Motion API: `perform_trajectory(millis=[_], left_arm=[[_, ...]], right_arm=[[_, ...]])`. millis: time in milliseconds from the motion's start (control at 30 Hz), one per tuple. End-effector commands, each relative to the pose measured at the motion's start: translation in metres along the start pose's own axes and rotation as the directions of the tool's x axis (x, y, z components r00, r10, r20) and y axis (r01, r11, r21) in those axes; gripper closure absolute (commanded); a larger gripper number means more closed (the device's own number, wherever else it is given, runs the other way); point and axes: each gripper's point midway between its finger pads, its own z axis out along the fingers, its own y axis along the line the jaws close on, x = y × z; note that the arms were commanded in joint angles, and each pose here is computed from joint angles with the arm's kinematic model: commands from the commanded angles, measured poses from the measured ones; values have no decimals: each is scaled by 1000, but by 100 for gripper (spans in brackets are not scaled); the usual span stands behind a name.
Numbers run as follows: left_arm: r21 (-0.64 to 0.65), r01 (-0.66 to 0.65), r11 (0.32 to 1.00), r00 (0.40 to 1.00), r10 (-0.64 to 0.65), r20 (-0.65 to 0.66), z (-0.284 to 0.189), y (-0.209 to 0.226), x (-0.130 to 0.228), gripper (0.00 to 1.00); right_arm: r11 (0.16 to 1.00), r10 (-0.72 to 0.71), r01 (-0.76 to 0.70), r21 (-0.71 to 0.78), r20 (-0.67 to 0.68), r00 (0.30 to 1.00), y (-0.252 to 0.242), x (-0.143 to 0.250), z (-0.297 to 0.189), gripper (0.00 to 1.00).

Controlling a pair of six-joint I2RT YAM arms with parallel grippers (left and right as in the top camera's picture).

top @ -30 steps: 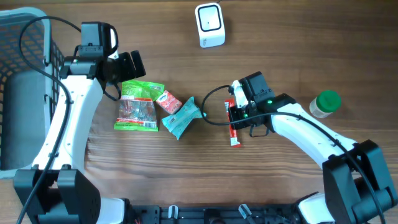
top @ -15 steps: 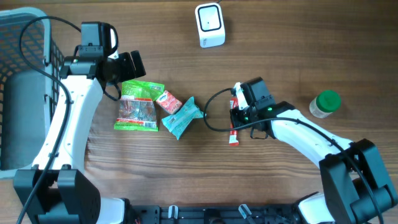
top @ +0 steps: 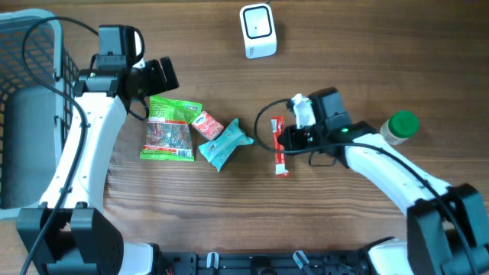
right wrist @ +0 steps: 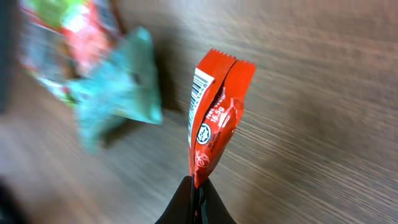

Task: Scan the item barcode
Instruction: 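Bring the red stick snack toward the left gripper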

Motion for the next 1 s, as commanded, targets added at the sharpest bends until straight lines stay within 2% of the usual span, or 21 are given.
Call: perform_trajectory(millis=[0, 67, 167, 300, 367, 467, 600, 667, 833, 967], left_arm=[[-5, -1, 1000, 1000, 1, -9, 4, 2, 2, 0], [42, 8, 999, 999, -6, -48, 3, -6, 10, 0], [191, 62, 980, 982, -26, -186, -3, -31, 39, 0], [289, 95, 953, 967, -20, -253, -10, -48, 51, 0], [352, 156, 923, 929, -15, -371, -23, -60, 75, 0], [464, 181, 867, 896, 49, -441, -40, -81, 92, 0], [720, 74, 690, 865, 315, -391, -75, -124, 119, 0], [762, 28, 647, 843, 394, -366, -83, -135, 132, 2], [827, -76, 558, 780, 549, -299, -96, -167, 164, 20], [864, -138, 484, 742, 628, -233, -104, -192, 182, 30]], right_arm=[[988, 22, -17, -153, 32, 999, 26, -14, -23, 96], [987, 34, -27, -160, 42, 999, 25, -16, -29, 96], [979, 51, -41, -198, 47, 998, 27, -17, -38, 96], [959, 86, -70, -273, 47, 995, 31, -21, -48, 96], [954, 149, -131, -269, 50, 988, 23, -24, -52, 96], [942, 177, -155, -298, 48, 983, 22, -26, -56, 96], [893, 194, -167, -418, 22, 981, 41, -29, -66, 96], [849, 191, -157, -505, 16, 982, 56, -35, -75, 96], [725, 165, -121, -678, 1, 986, 90, -50, -102, 96], [701, 160, -96, -706, 25, 987, 97, -61, -110, 96]])
